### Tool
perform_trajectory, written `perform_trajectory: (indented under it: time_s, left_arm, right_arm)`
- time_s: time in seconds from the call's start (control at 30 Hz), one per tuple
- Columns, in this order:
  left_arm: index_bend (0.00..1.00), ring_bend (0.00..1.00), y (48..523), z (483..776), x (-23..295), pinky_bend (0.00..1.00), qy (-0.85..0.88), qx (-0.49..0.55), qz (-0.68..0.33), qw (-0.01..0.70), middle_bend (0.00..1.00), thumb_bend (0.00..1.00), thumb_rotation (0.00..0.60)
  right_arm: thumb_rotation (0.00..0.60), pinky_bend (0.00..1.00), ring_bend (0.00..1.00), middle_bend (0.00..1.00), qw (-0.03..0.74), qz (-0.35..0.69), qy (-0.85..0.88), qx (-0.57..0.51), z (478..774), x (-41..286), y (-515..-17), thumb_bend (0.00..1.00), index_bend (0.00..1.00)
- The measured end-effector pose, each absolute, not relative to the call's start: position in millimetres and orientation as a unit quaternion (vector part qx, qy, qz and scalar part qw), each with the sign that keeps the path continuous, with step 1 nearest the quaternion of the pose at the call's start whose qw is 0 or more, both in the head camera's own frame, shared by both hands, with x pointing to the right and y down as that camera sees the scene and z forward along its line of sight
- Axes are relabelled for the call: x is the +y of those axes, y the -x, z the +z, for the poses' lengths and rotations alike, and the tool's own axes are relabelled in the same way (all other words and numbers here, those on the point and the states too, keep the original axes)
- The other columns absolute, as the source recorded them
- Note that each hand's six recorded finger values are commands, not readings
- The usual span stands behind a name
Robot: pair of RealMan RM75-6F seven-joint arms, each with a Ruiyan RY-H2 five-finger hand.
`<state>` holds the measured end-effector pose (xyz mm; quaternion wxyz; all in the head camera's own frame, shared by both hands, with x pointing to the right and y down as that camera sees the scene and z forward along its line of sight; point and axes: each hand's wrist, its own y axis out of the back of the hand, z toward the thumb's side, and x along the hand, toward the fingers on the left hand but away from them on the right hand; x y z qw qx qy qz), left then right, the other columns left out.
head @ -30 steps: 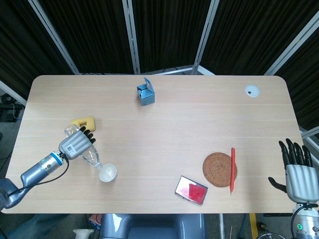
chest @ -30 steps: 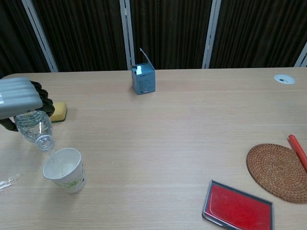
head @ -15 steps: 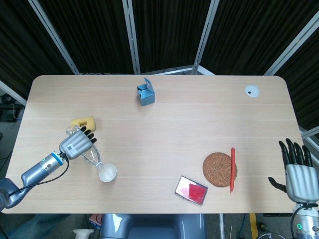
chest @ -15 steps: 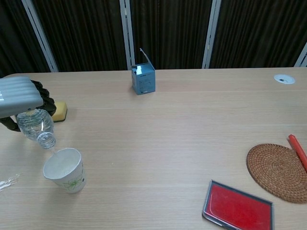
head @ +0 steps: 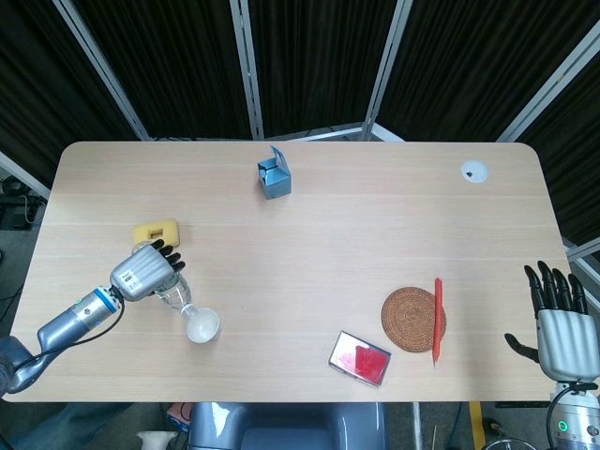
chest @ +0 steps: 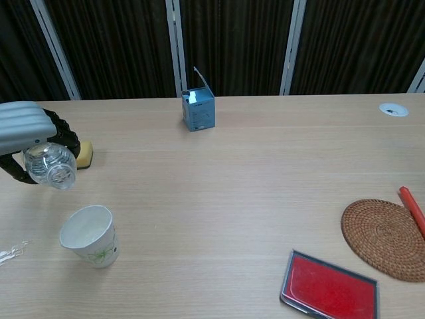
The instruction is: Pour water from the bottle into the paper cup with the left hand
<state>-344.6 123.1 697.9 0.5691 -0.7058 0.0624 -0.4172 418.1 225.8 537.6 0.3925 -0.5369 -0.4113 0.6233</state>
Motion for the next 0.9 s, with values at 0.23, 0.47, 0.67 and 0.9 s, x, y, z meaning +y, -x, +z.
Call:
perform_trajectory:
  time_s: [0.23, 0.47, 0.67, 0.9]
  left_arm:
    - [0.69, 0.37, 345, 694, 116, 0.41, 0.783, 0.167, -0.41, 0.437, 0.51, 0.48, 0.6]
    - [0.69, 0.37, 336, 690, 104, 0.41, 0.831, 0.282, -0.379, 0.293, 0.51, 0.47, 0.6]
    - [0.69, 0.37, 326, 699, 98, 0.41, 0.846, 0.353, -0.359, 0.173, 0.5, 0.47, 0.6]
    - [0.69, 0.37, 308, 709, 103, 0.41, 0.86, 0.386, -0.332, 0.038, 0.5, 0.47, 0.6]
  right_arm:
    - [0.6, 0.0, 0.0, 0.0, 0.393, 0.623, 0.537, -0.411, 537, 226, -417, 0.0, 0.0]
    - [0.6, 0.0, 0.0, 0.0, 0.393, 0.623, 0.538, -0.409, 538, 227, -416, 0.0, 0.0]
    - [0.6, 0.0, 0.0, 0.0, 0.391, 0.625, 0.537, -0.409, 539, 226, -418, 0.0, 0.0]
    - [0.6, 0.0, 0.0, 0.0, 0.389, 0.628, 0.538, -0.407, 541, 226, -420, 0.0, 0.0]
